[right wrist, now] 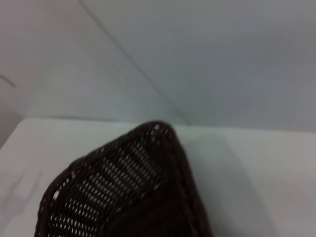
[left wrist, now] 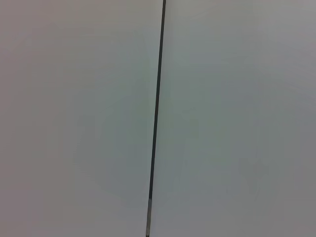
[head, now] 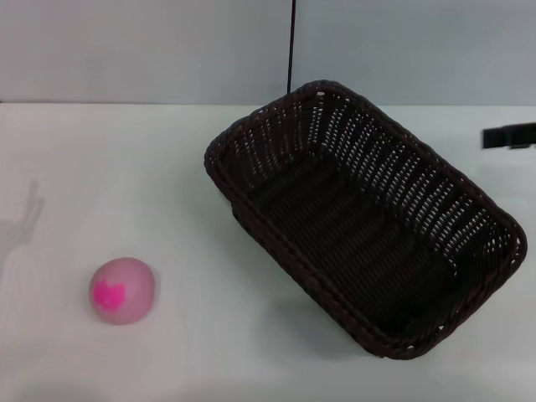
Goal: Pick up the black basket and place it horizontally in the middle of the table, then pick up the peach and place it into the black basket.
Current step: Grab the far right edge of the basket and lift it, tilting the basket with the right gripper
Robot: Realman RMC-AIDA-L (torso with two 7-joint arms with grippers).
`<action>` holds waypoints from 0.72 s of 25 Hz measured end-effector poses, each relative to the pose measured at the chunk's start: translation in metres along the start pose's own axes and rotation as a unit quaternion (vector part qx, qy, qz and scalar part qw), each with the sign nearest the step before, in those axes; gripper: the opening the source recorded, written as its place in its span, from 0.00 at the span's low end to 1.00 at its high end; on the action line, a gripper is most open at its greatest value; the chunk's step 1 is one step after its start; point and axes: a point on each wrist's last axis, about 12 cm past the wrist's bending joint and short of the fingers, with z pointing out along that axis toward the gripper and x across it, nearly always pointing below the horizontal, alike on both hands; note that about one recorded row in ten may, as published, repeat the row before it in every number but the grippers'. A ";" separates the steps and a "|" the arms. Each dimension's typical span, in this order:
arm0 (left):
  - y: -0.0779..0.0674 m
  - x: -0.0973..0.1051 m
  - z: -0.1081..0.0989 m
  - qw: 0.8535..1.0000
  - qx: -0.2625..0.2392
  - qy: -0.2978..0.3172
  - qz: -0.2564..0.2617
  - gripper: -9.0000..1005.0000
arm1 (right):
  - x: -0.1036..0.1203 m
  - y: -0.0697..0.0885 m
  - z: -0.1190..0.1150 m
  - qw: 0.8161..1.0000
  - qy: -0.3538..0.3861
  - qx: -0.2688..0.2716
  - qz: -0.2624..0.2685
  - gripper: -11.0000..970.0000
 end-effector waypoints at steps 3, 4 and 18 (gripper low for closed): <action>0.000 0.001 -0.003 1.000 -0.001 0.002 -0.001 0.83 | -0.001 0.000 0.026 1.000 0.023 0.000 0.000 0.76; 0.000 0.001 -0.003 1.000 -0.001 0.002 -0.001 0.83 | -0.001 0.000 0.026 1.000 0.023 0.000 0.000 0.76; 0.000 -0.002 -0.009 1.000 0.002 -0.006 -0.001 0.83 | -0.001 0.006 0.090 0.999 0.036 -0.001 -0.022 0.75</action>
